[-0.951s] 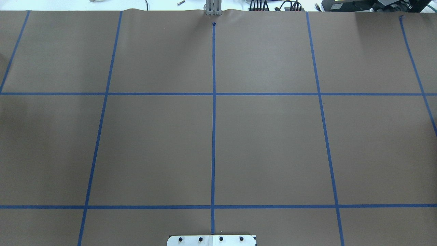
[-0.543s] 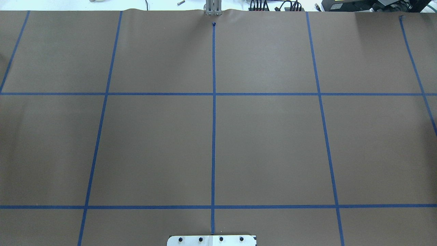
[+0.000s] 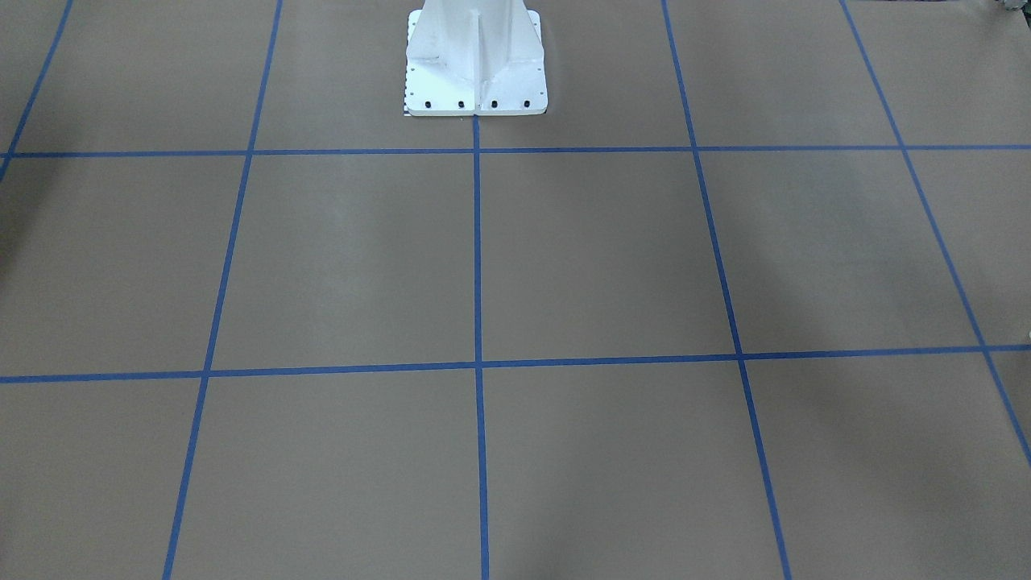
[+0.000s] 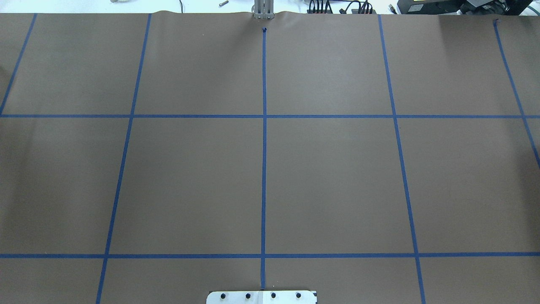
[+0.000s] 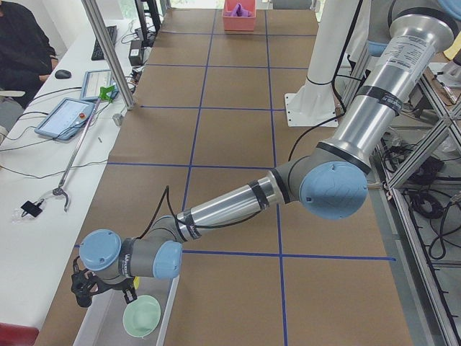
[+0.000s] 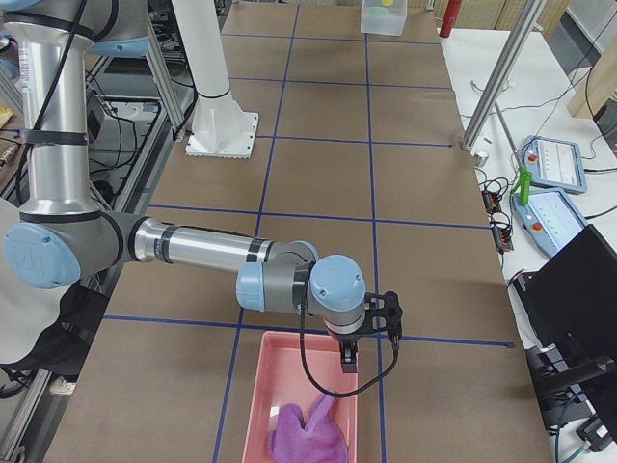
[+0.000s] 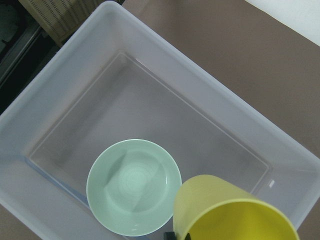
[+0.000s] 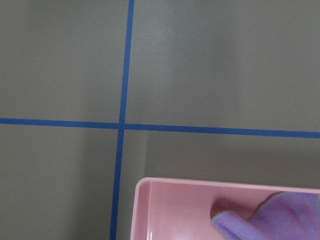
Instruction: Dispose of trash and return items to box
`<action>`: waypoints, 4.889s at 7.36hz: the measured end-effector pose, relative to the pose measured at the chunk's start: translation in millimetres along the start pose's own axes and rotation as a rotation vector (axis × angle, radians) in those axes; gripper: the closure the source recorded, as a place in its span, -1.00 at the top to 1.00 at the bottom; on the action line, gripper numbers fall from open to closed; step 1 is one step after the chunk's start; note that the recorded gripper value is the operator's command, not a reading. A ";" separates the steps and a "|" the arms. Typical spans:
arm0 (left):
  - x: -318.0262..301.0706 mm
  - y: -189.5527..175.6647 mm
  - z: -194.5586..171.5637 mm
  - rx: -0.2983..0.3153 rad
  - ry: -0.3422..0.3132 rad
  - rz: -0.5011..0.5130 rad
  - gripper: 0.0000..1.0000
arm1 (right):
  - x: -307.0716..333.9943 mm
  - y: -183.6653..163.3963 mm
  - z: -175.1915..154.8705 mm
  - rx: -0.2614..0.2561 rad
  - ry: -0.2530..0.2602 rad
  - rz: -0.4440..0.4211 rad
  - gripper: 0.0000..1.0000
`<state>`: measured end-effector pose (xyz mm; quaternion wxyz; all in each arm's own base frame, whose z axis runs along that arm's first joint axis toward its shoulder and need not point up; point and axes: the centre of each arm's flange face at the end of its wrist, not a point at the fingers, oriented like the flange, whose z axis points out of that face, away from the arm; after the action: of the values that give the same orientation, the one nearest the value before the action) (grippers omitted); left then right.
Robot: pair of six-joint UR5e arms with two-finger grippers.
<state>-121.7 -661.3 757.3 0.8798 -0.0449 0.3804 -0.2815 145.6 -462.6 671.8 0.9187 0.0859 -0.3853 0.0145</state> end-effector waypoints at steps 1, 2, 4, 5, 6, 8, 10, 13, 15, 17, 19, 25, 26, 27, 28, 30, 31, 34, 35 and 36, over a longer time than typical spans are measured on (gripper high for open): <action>3.9 7.9 13.1 -0.006 0.001 0.007 -1.00 | -0.7 0.6 -0.3 0.001 0.000 -0.001 1.00; 3.7 15.4 23.6 -0.012 0.002 0.012 -1.00 | -1.7 2.0 -0.8 0.001 0.000 -0.002 1.00; -0.3 25.9 38.5 -0.021 -0.001 0.023 0.23 | -4.5 7.0 -2.8 0.005 0.000 -0.005 1.00; -3.1 28.8 41.9 -0.017 0.003 0.032 0.97 | -5.7 9.5 -3.7 0.006 0.001 -0.007 1.00; -6.2 31.8 44.0 -0.008 0.010 0.048 0.97 | -6.9 11.0 -4.3 0.007 0.001 -0.006 1.00; 6.1 33.8 34.4 0.018 0.061 0.105 0.97 | -11.4 10.6 -7.2 0.009 0.001 0.010 1.00; 51.7 32.4 -4.1 0.064 0.122 0.181 0.97 | -24.4 9.2 -14.9 -0.013 -0.002 0.030 1.00; 102.1 54.5 -72.2 0.155 0.064 0.366 0.97 | -34.2 11.9 -21.5 -0.044 0.001 0.056 1.00; 91.1 111.6 -110.6 0.174 -0.079 0.534 0.97 | -29.4 21.1 -16.6 -0.061 0.007 0.072 1.00; 61.3 179.5 -120.9 0.113 -0.046 0.588 0.97 | -36.3 21.0 -11.3 -0.074 0.009 0.094 1.00; 39.2 222.3 -119.0 0.064 0.019 0.591 0.97 | -58.7 15.6 -3.9 -0.089 0.006 0.131 1.00; 29.7 230.7 -113.1 0.048 0.021 0.585 0.97 | -113.5 10.8 12.4 -0.125 0.033 0.191 1.00; 29.3 230.6 -112.4 0.046 0.020 0.584 0.97 | -113.8 15.3 13.5 -0.129 0.036 0.191 1.00; 28.5 230.4 -111.0 0.045 0.014 0.583 0.97 | -114.2 20.2 13.5 -0.131 0.033 0.192 1.00; 28.3 230.1 -108.8 0.044 0.003 0.584 0.97 | -114.9 23.0 13.0 -0.132 0.029 0.191 1.00; 29.9 230.7 -103.6 0.039 -0.012 0.589 0.97 | -116.9 24.6 11.4 -0.129 0.024 0.188 1.00; 30.3 230.8 -102.6 0.038 -0.014 0.589 0.97 | -117.3 25.0 11.1 -0.129 0.023 0.187 1.00; 29.2 230.2 -100.7 0.035 -0.018 0.586 0.97 | -117.5 25.3 11.4 -0.129 0.022 0.186 1.00; 28.9 229.6 -100.1 0.034 -0.018 0.585 0.97 | -117.4 25.3 11.3 -0.129 0.021 0.184 1.00; 29.2 229.1 -99.9 0.034 -0.018 0.585 0.97 | -117.5 25.2 11.2 -0.128 0.021 0.182 1.00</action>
<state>-69.3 -471.4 600.7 0.9275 0.0789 0.3648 -0.0216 52.9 -435.1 599.7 0.9212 -0.0086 -0.3819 0.0739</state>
